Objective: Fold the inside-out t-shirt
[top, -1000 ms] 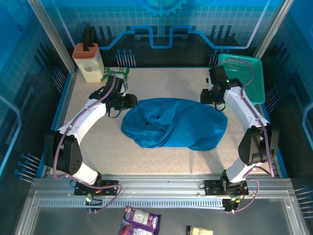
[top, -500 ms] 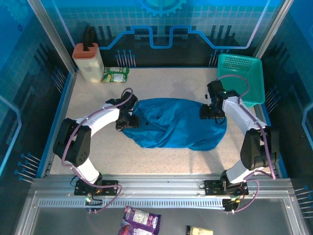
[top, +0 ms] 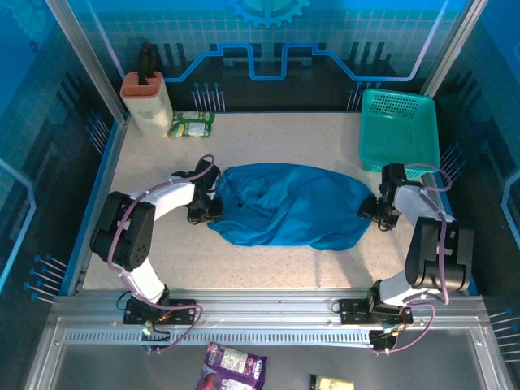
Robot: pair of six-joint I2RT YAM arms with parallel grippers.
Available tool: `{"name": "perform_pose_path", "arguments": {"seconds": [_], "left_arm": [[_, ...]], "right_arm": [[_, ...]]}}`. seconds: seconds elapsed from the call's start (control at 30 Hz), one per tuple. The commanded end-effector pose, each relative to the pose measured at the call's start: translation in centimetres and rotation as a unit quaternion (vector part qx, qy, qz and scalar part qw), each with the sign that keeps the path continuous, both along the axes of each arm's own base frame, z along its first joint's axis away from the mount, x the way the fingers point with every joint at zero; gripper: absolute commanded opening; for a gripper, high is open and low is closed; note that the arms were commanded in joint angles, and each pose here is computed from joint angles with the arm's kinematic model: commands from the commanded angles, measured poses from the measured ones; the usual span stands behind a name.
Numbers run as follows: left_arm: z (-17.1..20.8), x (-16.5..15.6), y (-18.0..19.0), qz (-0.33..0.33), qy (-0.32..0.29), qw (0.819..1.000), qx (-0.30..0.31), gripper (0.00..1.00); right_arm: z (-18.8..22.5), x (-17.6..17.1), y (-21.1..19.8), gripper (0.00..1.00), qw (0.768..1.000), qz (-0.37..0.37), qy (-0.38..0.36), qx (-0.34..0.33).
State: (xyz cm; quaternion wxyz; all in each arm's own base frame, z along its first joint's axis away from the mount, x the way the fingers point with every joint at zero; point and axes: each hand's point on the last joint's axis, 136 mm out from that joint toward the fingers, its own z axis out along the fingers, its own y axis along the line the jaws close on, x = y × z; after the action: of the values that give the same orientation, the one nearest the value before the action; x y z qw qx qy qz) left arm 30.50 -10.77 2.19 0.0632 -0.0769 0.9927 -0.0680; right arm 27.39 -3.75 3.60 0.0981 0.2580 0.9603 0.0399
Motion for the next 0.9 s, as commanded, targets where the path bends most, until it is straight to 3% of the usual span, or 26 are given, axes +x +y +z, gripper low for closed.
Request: {"name": "perform_pose_path", "arguments": {"seconds": [0.0, 0.13, 0.17, 0.23, 0.33, 0.47, 0.57, 0.73, 0.87], "left_arm": [[1.8, 0.8, -0.2, 0.011, -0.035, 0.999, -0.024, 0.07], [3.6, 1.5, -0.3, 0.014, -0.060, 0.997, -0.035, 0.04], [4.1, 1.7, -0.3, 0.014, -0.065, 0.997, -0.038, 0.03], [5.3, 2.2, -0.3, 0.017, -0.082, 0.996, -0.044, 0.00], [8.7, 3.5, -0.5, 0.019, -0.133, 0.989, -0.064, 0.00], [16.6, 5.9, 0.8, 0.037, -0.240, 0.967, -0.080, 0.00], [23.9, 7.6, 2.2, 0.053, -0.334, 0.937, -0.085, 0.00], [36.0, 10.2, 3.4, 0.064, -0.476, 0.872, -0.094, 0.00], [42.8, 13.1, 3.2, 0.062, -0.551, 0.826, -0.104, 0.00]], "right_arm": [[0.0, 0.8, 1.2, 0.59, 0.994, -0.049, -0.062, 0.074], [-0.8, 0.7, 2.8, 0.49, 0.989, -0.045, -0.063, 0.124], [-0.9, 0.7, 3.1, 0.43, 0.988, -0.043, -0.062, 0.131], [-0.5, 0.8, 3.4, 0.20, 0.987, -0.043, -0.072, 0.140], [1.7, 0.8, 3.9, 0.00, 0.984, -0.034, -0.107, 0.141], [7.0, 0.8, 4.7, 0.00, 0.979, -0.003, -0.157, 0.128], [12.3, 0.3, 4.7, 0.00, 0.971, 0.007, -0.214, 0.108], [21.6, -1.0, 5.5, 0.00, 0.942, 0.043, -0.320, 0.090], [27.9, -2.3, 8.1, 0.00, 0.904, 0.102, -0.400, 0.115]]}}
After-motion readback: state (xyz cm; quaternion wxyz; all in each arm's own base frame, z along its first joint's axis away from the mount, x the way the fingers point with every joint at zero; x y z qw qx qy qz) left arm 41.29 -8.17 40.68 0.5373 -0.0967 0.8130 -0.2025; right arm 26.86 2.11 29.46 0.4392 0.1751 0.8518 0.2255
